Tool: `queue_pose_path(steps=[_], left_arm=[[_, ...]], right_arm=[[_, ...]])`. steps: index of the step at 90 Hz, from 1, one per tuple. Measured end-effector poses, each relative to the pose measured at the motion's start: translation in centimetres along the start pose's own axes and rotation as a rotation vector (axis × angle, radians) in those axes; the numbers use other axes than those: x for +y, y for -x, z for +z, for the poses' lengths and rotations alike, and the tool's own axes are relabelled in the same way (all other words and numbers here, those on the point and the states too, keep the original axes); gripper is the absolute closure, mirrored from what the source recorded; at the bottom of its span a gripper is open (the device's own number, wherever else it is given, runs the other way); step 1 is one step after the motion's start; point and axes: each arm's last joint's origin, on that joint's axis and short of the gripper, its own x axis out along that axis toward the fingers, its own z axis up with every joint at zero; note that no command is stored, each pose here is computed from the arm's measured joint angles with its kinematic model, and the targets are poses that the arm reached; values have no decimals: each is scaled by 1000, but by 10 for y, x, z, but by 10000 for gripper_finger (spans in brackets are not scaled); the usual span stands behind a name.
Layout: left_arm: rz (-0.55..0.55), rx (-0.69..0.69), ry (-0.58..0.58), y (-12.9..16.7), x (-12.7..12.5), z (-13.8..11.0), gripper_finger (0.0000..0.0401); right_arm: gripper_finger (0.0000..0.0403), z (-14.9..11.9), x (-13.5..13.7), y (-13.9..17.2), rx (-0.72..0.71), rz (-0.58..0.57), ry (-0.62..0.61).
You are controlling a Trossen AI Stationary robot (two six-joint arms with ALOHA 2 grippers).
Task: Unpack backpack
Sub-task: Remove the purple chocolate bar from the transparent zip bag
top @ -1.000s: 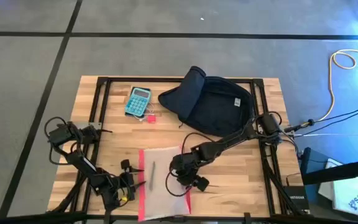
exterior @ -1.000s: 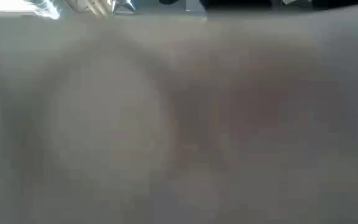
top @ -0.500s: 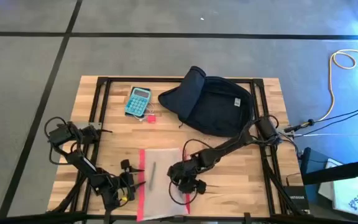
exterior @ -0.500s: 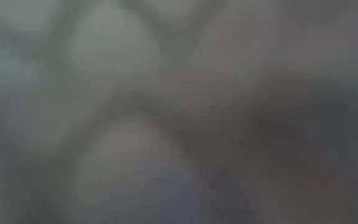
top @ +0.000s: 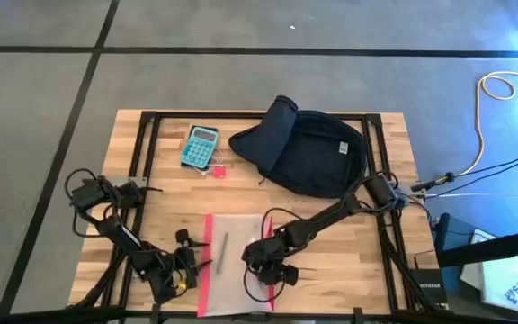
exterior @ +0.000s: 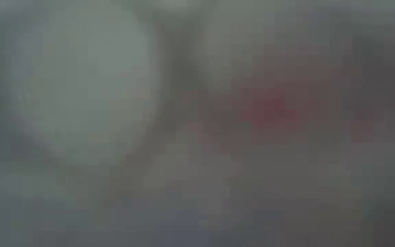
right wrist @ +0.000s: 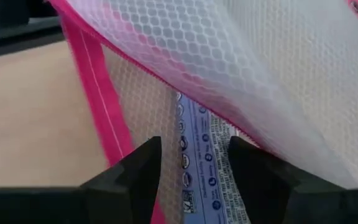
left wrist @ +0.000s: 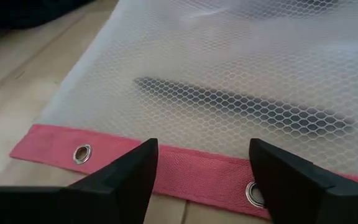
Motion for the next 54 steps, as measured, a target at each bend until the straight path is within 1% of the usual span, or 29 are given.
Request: queue_pose_path(steps=[13,24,31,39,54], left_arm=[[-1,1,7,0,0,0,162],[-2,2,7,0,0,0,162],[-3,3,10,0,0,0,162],[-4,4,10,0,0,0,162],[-5,6,24,0,0,0,162]], right_arm=[[230,-2,0,1,31,-8,-8],[241,-4,2,2,62,9,-28],[251,-5,3,3,81,19,-68],[264,-5,4,5,91,21,-140],[289,-4,8,16,153,20,-186]])
